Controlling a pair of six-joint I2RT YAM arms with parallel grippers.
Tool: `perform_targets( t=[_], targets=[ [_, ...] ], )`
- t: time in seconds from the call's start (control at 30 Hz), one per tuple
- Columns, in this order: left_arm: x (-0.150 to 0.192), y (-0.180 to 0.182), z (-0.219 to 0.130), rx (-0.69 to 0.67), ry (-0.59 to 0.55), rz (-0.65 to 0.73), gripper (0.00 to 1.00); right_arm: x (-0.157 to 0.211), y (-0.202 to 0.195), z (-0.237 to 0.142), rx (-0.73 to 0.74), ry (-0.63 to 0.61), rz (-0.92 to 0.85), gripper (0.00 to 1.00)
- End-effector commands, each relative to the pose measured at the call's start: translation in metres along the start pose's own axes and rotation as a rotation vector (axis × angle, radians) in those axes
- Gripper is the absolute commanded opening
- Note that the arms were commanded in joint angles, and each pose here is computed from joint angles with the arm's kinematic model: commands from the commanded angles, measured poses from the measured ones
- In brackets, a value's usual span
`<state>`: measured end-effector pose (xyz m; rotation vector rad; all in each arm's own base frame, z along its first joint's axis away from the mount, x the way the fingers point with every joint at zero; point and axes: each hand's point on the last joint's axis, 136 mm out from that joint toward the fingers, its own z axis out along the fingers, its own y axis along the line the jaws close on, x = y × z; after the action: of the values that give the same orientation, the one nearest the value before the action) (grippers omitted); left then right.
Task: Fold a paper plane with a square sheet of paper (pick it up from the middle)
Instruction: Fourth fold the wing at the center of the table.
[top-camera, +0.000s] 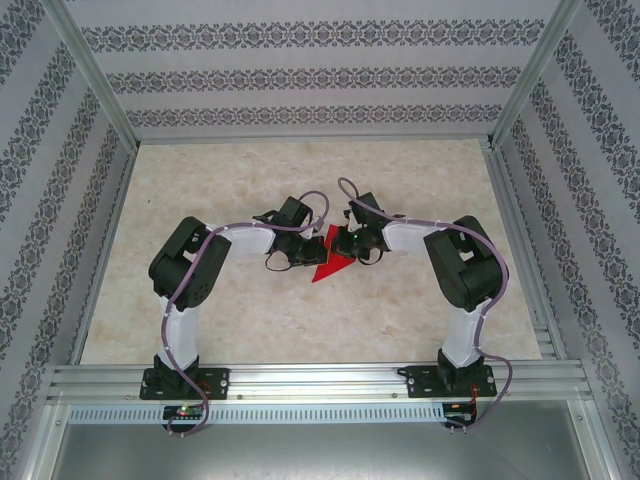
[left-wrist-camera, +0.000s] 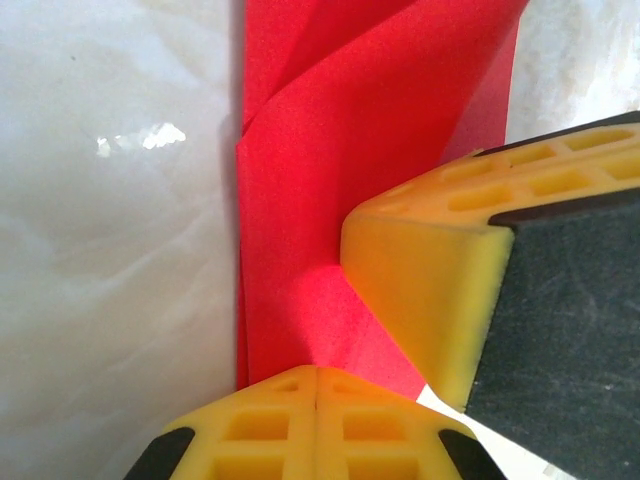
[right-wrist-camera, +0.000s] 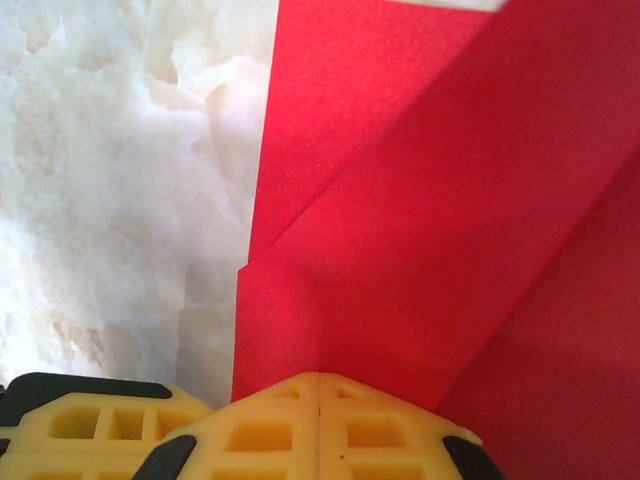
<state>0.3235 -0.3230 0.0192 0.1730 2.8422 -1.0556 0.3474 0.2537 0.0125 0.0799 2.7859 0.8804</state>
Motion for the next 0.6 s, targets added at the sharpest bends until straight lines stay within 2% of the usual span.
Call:
perform_targets(
  t=[0.0,0.33,0.57],
  targets=[
    [0.042,0.049,0.012,-0.144,0.126,-0.087,0.01,0.0,-0.043,0.0,0.11,-0.021,0.065,0.0],
    [0.047,0.052,0.012,-0.145,0.14,-0.087,0.0,-0.058,-0.037,-0.028,0.062,-0.175,0.066,0.0],
    [0.042,0.047,0.012,-0.134,0.132,-0.075,0.0,-0.054,0.017,-0.048,-0.094,-0.214,-0.038,0.0]
  ],
)
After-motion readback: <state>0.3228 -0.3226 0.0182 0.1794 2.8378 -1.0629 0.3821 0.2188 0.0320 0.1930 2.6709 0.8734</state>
